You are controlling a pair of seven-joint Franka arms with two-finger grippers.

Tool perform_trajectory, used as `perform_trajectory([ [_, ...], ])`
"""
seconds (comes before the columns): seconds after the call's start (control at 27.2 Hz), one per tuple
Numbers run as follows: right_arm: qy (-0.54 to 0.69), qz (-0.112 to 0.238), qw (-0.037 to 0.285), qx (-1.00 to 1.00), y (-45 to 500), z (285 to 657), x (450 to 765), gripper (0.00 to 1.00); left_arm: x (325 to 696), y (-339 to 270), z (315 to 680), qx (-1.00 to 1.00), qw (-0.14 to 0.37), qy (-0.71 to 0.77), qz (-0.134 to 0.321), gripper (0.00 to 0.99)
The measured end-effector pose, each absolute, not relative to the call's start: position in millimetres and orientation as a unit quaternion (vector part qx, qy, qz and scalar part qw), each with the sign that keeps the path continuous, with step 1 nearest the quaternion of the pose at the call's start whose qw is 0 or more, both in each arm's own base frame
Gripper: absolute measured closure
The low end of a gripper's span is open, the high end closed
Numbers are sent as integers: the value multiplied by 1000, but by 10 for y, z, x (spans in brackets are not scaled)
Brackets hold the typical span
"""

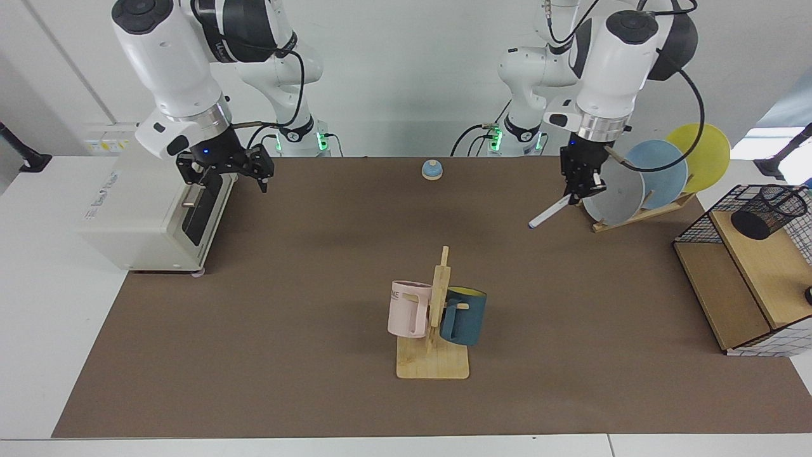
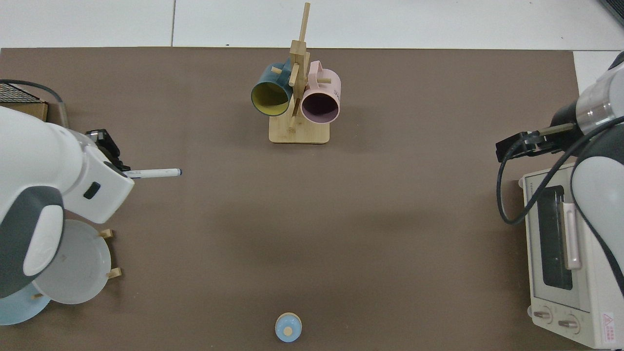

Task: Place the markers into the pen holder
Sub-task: 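Carry the marker with the left gripper past the wooden box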

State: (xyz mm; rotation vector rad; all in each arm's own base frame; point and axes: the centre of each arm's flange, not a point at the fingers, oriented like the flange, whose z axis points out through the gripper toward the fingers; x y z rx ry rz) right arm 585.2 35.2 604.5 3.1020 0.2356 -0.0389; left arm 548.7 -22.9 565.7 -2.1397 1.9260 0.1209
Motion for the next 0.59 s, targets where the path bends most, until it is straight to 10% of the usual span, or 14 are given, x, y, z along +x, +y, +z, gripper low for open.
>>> perform_trajectory([
  [0.59,32,-8,16,999,303,6125,5758,0,5837,1033,6158,-626,223,728,169,824],
])
